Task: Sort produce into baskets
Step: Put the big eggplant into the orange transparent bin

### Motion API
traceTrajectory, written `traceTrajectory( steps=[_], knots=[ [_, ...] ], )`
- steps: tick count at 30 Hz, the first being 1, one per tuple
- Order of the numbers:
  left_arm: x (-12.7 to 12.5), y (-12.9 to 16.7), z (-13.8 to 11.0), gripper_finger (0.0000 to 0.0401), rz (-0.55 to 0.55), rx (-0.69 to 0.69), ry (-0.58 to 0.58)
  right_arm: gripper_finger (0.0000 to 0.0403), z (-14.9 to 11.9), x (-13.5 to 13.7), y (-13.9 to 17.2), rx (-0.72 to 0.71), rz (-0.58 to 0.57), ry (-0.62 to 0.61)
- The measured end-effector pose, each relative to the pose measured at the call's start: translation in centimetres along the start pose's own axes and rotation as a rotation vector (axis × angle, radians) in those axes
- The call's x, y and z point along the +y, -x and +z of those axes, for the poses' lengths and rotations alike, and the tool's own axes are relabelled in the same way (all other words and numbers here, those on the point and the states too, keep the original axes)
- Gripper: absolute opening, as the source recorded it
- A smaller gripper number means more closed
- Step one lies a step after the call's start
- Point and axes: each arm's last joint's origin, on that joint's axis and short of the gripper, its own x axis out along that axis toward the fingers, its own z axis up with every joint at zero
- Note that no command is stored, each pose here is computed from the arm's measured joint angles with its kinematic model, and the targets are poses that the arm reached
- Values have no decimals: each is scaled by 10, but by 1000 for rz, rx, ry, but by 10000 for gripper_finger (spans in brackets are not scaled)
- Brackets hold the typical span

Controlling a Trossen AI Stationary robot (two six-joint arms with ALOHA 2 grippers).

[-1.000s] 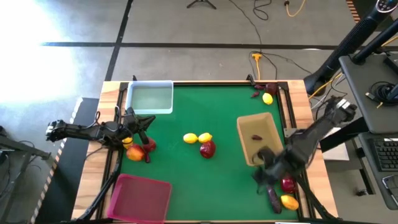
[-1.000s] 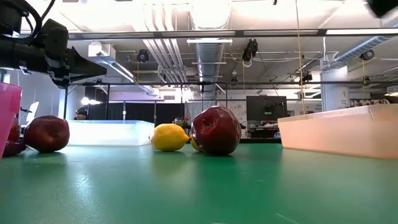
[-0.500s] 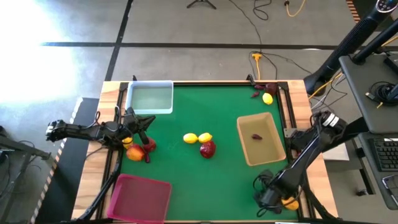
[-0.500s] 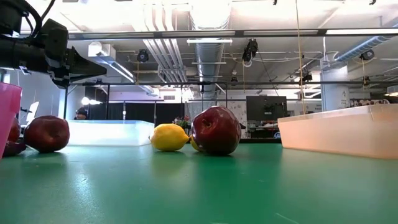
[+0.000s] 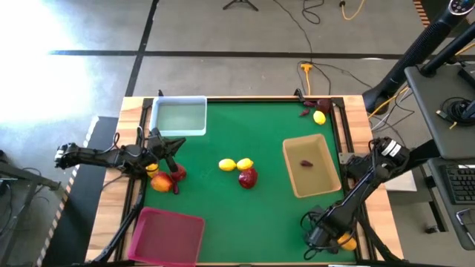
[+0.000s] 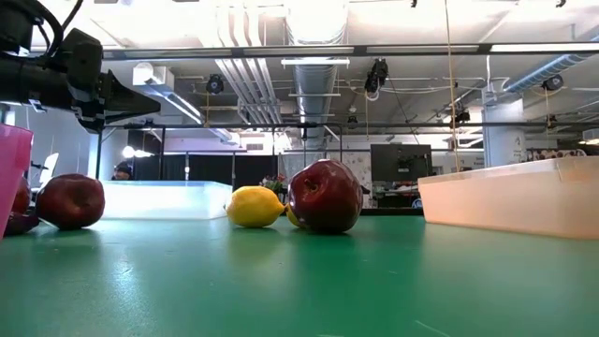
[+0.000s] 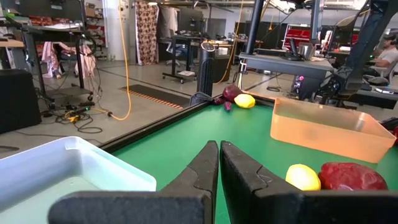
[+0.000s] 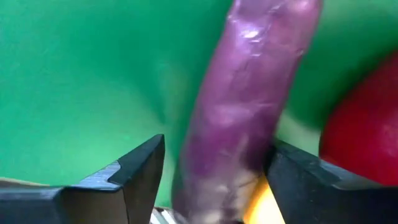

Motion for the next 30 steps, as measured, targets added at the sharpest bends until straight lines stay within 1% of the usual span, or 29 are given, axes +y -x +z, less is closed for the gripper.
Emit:
traceTrajectory(
  steps=[5,9,14,17,19,22,25,26,28,30],
  knots=[
    [0,0,0,1,0,0,0,218,2,-3,-3,-8,-6,5],
    [0,0,0,1,0,0,0,183,1,-1,1,-10,12,25],
    [0,0,0,1,0,0,0,135,-4,10,20,15,85,83],
    [0,0,0,1,0,0,0,130,-3,16,45,-2,174,122],
    [0,0,0,1,0,0,0,138,2,16,64,-67,216,136],
    [0,0,0,1,0,0,0,152,13,10,98,-186,243,185],
    [0,0,0,1,0,0,0,154,31,-8,128,-387,190,225],
    [0,0,0,1,0,0,0,152,39,-15,135,-466,161,215],
    [0,0,0,1,0,0,0,146,56,-30,147,-590,110,150],
    [0,0,0,1,0,0,0,142,76,-46,153,-622,61,52]
  ],
)
